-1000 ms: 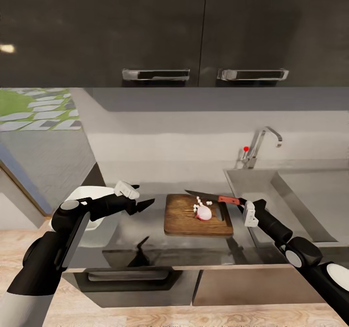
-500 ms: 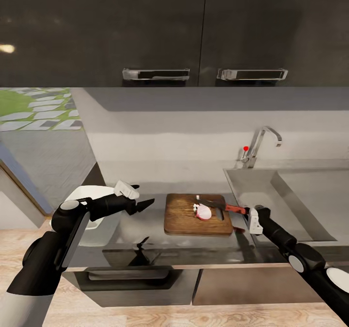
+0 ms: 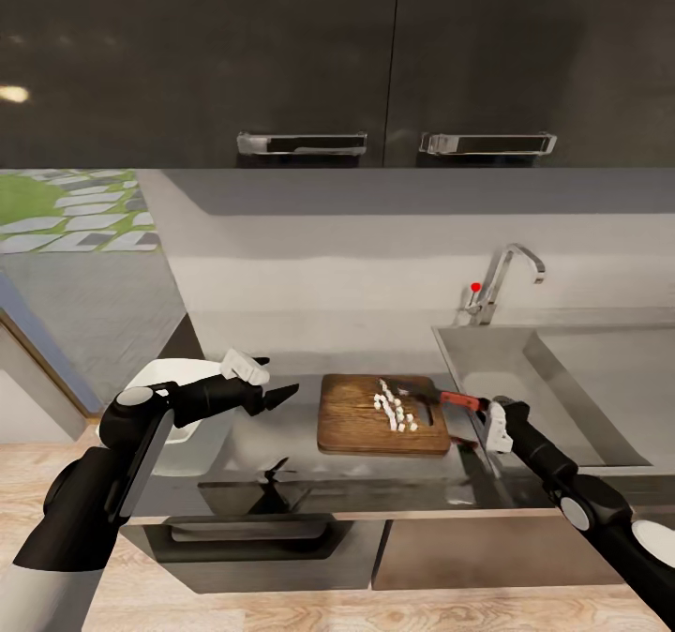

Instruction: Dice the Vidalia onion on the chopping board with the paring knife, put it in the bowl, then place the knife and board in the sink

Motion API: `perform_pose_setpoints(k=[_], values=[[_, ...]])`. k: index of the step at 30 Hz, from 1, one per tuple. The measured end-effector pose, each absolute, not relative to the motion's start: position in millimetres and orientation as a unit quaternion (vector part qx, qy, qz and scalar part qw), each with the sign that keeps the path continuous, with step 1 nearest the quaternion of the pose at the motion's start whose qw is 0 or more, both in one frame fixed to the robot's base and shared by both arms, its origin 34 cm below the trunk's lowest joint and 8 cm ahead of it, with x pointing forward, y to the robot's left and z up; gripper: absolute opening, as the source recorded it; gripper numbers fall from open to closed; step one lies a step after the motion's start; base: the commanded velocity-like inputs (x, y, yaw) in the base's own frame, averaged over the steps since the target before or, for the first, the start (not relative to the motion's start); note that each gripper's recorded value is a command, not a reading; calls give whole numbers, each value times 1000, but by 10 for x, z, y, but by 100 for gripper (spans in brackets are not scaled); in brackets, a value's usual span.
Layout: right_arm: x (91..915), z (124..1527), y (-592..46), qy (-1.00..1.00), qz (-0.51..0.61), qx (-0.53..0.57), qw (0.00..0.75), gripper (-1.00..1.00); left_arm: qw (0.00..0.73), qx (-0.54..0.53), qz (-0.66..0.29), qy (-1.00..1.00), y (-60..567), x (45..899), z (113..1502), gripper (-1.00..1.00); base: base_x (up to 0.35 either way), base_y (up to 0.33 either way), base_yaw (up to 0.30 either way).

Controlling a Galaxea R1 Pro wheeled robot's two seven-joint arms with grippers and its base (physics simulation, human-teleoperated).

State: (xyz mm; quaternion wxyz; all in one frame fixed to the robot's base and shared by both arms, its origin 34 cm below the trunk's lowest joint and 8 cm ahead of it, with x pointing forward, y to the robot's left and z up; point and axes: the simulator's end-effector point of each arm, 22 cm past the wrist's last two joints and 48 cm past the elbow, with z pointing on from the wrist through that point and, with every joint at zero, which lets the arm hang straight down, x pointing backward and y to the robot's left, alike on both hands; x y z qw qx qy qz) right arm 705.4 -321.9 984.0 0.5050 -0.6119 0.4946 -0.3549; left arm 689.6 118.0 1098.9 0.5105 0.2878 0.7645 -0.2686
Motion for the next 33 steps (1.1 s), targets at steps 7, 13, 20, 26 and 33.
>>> perform_pose_setpoints(k=[7,13,20,26,33], values=[[7143,10305,-3065,466,-371,-588,547,-100,511,288,-269,764,1180,6896,10989,100,0,0,0],[7246,10631,-3284,467,-398,-558,558,-100,511,288,-269,764,1180,6896,10989,100,0,0,0],[7310,10718,-4308,586,-376,-506,509,-100,512,287,-269,764,1174,6900,10994,100,0,0,0],[7192,10622,-4185,680,-200,-425,563,-100,512,286,-269,764,1170,6903,10998,100,0,0,0],[7175,10652,-4025,707,-115,-360,598,-100,514,285,-268,764,1177,6908,11006,100,24,-78,0]])
